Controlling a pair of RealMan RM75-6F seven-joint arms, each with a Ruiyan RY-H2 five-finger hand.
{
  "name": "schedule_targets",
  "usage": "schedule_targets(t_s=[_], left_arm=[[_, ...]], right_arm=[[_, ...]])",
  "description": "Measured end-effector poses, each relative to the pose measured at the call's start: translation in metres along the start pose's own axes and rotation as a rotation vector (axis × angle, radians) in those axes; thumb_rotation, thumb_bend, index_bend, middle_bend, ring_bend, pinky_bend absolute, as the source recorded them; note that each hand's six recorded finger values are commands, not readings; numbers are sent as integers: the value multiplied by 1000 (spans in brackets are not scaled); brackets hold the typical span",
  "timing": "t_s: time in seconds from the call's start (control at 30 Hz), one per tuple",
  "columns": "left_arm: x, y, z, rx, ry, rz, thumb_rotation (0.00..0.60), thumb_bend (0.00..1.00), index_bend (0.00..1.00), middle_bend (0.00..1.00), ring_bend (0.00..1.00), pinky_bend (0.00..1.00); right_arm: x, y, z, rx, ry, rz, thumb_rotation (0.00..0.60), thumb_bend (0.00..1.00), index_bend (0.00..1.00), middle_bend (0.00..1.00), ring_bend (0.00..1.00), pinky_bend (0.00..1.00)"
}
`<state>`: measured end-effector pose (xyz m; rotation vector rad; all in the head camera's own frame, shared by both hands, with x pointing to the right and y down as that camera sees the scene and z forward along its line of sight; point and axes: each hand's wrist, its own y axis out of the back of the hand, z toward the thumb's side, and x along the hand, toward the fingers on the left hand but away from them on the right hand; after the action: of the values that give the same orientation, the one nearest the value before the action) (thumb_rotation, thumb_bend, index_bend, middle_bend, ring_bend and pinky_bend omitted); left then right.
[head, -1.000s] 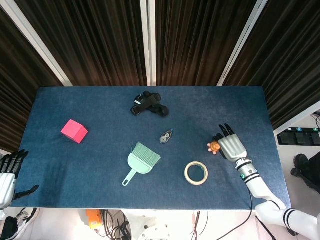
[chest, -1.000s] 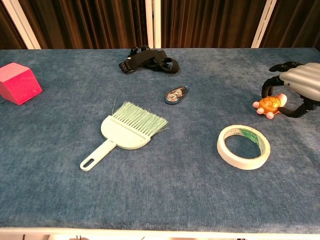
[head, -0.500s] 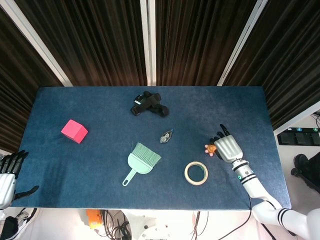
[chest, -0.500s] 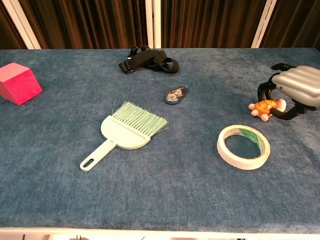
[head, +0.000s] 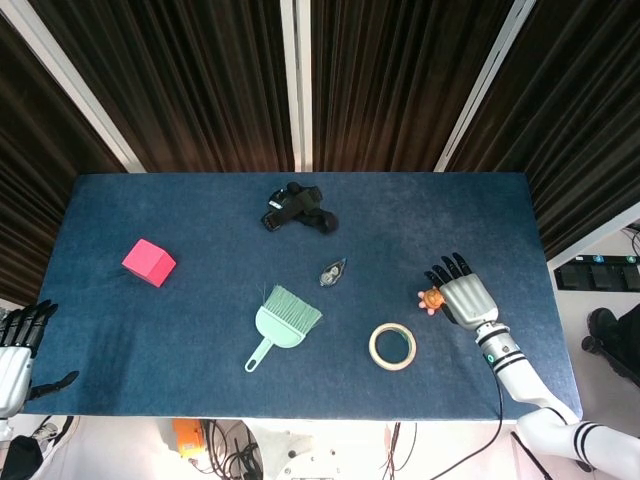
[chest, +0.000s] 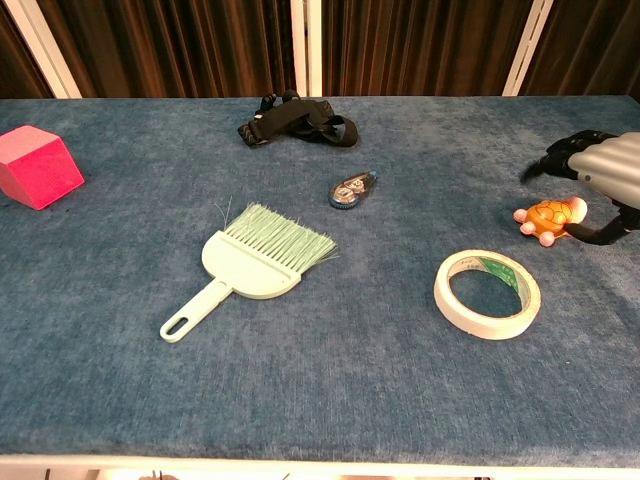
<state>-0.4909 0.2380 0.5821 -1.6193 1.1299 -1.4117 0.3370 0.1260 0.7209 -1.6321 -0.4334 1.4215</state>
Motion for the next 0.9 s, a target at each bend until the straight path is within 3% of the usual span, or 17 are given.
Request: schedule_targets(t_s=[0.27, 0.5, 0.77, 0.9], left_arm=[[0, 1, -1, 4, 2, -1, 600, 0, 63, 21, 0, 46], [1, 0, -2, -1, 7, -7, 600, 0, 63, 21, 0, 46], [2, -2, -6, -7, 12, -12, 600, 0, 63, 21, 0, 46], [3, -3, -7, -9, 15, -14, 600, 0, 63, 21, 0, 46]], right_arm=[[1, 3, 7, -18, 17, -14, 600, 33, 22, 165, 0, 0], [-1, 6, 12, -34, 39, -54, 600, 153, 283, 294, 0, 0], [-9, 5, 13, -22, 42, -59, 600, 253, 420, 370, 0, 0], [-13, 4, 16, -21, 43, -66, 600, 267, 561, 479, 58, 0]])
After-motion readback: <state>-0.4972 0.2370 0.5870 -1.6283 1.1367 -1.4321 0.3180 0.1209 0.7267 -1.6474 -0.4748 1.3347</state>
